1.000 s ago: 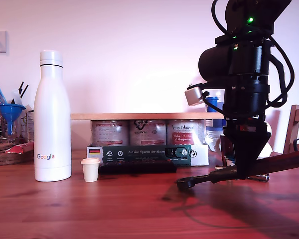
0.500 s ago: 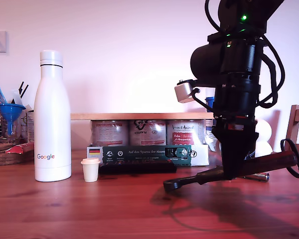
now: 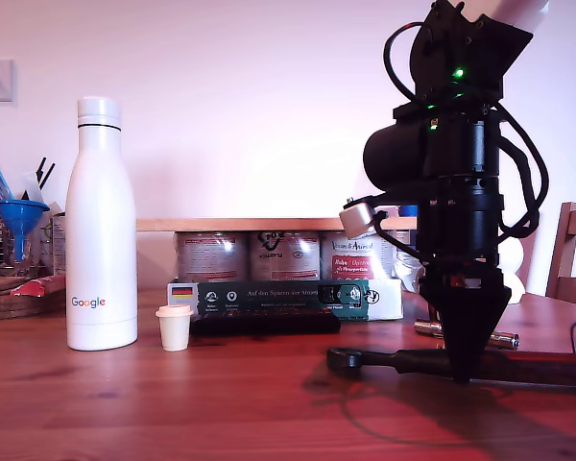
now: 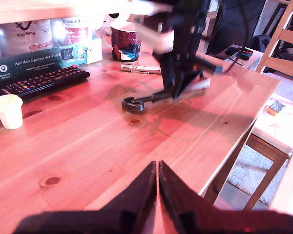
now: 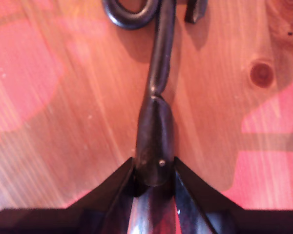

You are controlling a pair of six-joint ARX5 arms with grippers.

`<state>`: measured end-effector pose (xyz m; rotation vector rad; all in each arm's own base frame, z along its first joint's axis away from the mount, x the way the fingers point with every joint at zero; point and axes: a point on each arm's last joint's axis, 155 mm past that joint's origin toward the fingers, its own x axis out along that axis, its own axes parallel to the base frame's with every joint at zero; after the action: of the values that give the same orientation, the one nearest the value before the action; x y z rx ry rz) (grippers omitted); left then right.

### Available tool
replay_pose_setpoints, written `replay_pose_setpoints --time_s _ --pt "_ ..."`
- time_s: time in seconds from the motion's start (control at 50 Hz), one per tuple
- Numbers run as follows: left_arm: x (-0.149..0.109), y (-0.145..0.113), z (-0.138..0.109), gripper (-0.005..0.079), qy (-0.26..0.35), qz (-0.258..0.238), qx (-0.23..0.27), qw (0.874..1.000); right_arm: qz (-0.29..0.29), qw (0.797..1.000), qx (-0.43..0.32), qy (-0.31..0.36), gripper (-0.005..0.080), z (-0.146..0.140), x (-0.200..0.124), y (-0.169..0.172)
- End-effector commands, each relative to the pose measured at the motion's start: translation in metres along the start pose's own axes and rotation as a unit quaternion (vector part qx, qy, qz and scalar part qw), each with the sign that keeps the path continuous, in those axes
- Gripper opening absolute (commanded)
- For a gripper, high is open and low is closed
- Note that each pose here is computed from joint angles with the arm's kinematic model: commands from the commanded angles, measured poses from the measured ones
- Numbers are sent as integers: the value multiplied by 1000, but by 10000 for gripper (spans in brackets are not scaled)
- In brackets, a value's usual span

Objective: Pick up the bottle opener and place it on the shelf at the back

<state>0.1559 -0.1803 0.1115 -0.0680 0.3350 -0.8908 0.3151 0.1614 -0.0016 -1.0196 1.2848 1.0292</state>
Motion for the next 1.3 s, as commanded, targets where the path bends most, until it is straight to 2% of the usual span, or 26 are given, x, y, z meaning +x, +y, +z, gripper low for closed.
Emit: replay_pose_setpoints --time_s 0.0,0.18,0.34,0.5,0.9,1.12,1.18,1.28 --pt "1 1 -6 -24 6 0 1 1000 -5 1000 -2 -2 7 4 -2 -1" --pt "1 1 -6 -24 6 0 1 1000 -10 1000 2 -7 201 9 -2 -2" --pt "1 1 -6 -24 6 0 1 1000 -11 1000 2 -11 223 12 -2 -1" --pt "1 1 -6 -24 6 0 1 1000 -14 1000 -3 -16 302 18 -2 1" --pt "1 0 -6 -24 6 -2 1 1000 -18 1000 3 -25 297 25 -2 1" --pt "1 -2 -6 -24 7 -8 1 1000 2 1000 17 -5 256 18 14 5" --pt "1 -2 -6 -24 7 -8 1 1000 4 1000 15 -4 229 19 17 6" --pt "1 -2 -6 -24 7 -8 1 1000 2 1000 13 -6 112 21 18 6"
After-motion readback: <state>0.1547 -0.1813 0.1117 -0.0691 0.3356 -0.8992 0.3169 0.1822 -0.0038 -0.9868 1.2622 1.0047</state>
